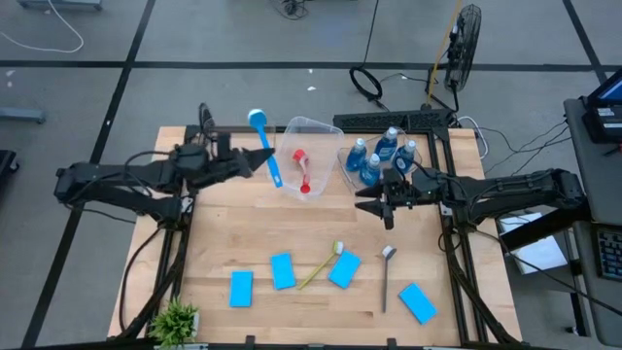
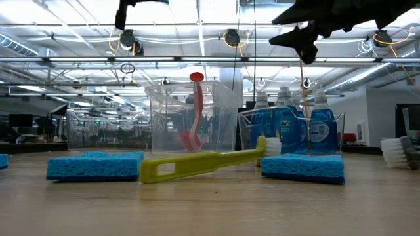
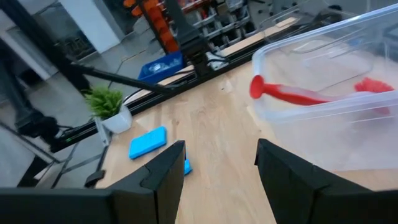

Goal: Pick & Place Kitchen Sink Supplies
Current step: Put the blue dish brush into the transparent container

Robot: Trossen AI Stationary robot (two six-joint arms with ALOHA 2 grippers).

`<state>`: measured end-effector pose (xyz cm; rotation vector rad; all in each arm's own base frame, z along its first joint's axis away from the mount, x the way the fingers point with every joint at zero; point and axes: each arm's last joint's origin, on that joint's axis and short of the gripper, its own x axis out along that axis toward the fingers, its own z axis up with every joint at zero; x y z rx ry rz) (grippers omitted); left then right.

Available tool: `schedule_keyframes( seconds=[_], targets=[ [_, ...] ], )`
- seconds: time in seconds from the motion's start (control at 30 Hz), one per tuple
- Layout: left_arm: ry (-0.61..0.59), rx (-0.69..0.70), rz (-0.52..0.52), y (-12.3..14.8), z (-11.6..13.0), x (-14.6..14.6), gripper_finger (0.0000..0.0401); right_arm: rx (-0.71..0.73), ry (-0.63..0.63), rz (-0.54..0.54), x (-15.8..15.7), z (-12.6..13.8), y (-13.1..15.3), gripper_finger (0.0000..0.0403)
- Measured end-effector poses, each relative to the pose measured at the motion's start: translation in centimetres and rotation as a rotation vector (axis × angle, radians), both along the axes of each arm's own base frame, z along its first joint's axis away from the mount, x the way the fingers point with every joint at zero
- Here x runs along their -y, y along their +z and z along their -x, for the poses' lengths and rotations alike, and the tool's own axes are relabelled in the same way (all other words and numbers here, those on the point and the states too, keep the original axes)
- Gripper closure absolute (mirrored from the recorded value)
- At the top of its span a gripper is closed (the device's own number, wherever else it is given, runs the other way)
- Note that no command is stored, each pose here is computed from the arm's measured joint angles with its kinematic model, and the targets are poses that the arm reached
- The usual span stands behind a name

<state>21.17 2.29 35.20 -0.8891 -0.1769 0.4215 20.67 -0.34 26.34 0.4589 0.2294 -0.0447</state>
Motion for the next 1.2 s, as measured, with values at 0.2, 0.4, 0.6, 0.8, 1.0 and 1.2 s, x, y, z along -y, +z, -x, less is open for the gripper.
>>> schedule_keyframes(
  seconds=[0.2, 0.4, 0.6, 0.8, 1.0, 1.2],
  targets=[
    [0.073, -0.276, -0.136, 2.8, -3.0, -0.9, 0.0383, 0.000, -0.027, 0.010, 0.1, 0.0, 0.0, 0.0218],
    [0.117, -0.546, -0.166, 5.1, -6.0, -2.6, 0.0383, -0.001, -0.027, 0.010, 0.1, 0.0, 0.0, 0.0218],
    [0.154, -0.709, -0.064, 4.7, -9.6, -5.2, 0.0383, -0.001, -0.027, 0.010, 0.1, 0.0, 0.0, 0.0218],
    [0.074, -0.748, 0.113, 2.6, -12.3, -8.9, 0.0383, -0.001, -0.027, 0.010, 0.1, 0.0, 0.0, 0.0218],
    [-0.012, -0.760, 0.308, 0.0, -13.1, -12.6, 0.0375, -0.001, -0.027, 0.010, 0.1, 0.0, 0.0, 0.0218],
    [-0.069, -0.814, 0.448, -1.4, -12.2, -14.5, 0.0383, -0.001, -0.027, 0.010, 0.1, 0.0, 0.0, 0.0218]
  ],
)
